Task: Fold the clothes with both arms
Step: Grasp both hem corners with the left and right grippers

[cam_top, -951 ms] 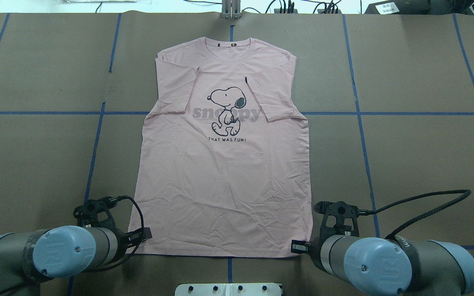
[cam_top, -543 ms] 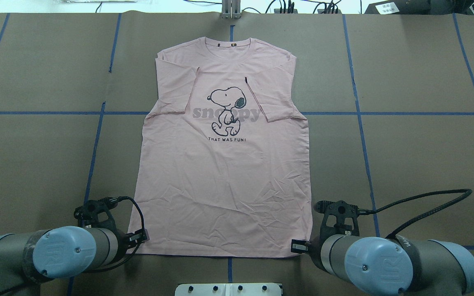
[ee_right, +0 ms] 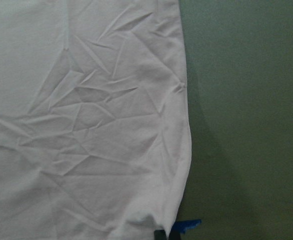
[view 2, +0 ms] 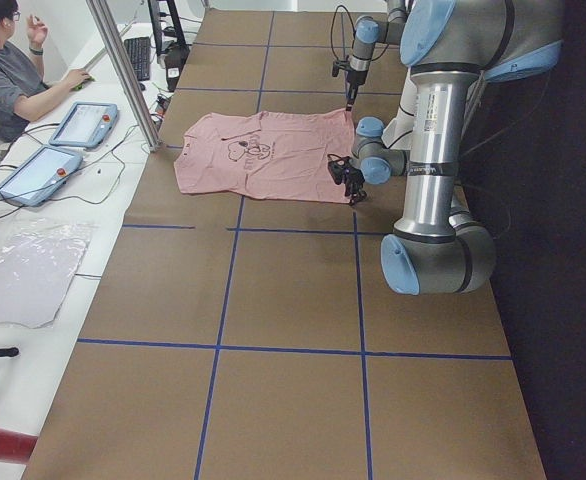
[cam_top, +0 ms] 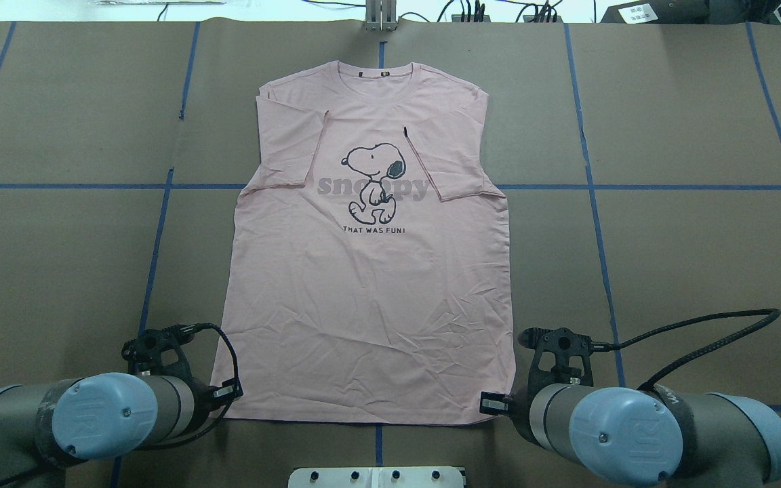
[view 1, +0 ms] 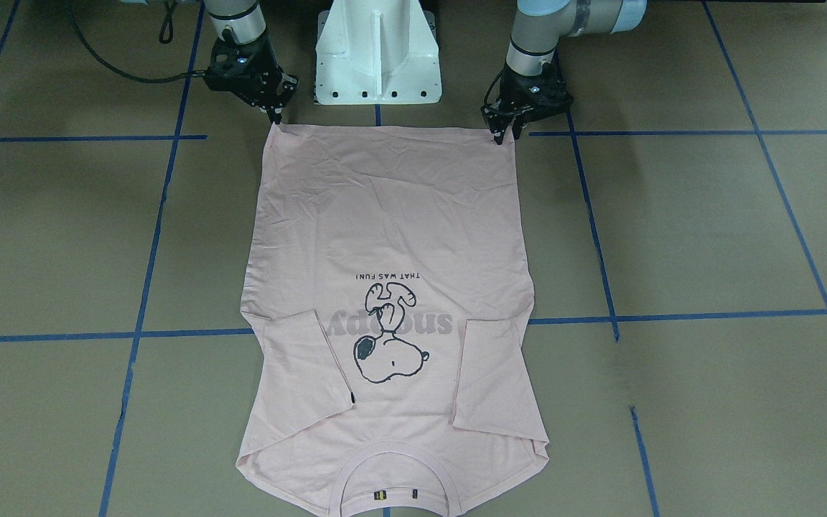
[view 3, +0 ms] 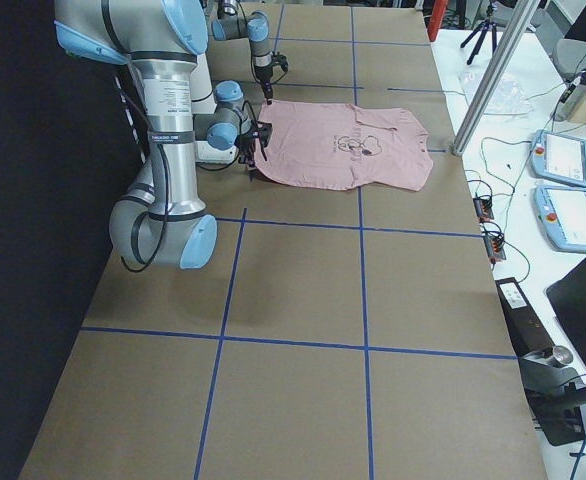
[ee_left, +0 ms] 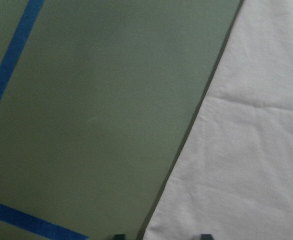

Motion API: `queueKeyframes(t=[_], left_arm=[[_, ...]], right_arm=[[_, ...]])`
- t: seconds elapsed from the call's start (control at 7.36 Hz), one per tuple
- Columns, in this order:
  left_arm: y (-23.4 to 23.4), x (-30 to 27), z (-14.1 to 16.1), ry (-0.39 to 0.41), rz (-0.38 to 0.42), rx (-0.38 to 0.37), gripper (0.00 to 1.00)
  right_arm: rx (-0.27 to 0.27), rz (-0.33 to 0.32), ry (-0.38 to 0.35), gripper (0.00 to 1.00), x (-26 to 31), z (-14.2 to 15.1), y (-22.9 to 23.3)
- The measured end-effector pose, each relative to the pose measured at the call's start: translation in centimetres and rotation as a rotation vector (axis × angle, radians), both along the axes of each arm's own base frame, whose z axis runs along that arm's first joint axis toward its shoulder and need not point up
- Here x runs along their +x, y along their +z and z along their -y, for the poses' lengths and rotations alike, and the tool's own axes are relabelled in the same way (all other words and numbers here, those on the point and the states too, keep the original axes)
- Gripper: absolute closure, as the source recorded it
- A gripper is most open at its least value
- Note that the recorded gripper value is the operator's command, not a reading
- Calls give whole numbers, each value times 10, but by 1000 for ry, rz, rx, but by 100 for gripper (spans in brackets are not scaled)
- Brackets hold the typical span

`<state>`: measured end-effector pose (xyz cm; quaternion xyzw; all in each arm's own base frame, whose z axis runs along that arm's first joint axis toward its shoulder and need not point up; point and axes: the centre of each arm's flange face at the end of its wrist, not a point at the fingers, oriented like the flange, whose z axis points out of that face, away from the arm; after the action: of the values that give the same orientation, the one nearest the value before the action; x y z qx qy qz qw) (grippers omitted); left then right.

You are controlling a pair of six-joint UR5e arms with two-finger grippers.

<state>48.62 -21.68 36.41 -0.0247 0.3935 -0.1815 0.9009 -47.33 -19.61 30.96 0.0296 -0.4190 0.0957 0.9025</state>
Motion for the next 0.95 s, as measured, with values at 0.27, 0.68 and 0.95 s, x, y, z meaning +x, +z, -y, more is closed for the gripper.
queueKeyframes(t=[0.27,0.68,0.95], left_arm=[[-3,0,-3,5,-4,1,100],[-9,1,-12,12,-13,17,100],[-36,-17,-17,17,-27,22,100]], right_arm=[[0,2,0,100,1,0,-1],[-3,7,-2,100,4,0,-3],[-4,20,0,100,12,1,-8]])
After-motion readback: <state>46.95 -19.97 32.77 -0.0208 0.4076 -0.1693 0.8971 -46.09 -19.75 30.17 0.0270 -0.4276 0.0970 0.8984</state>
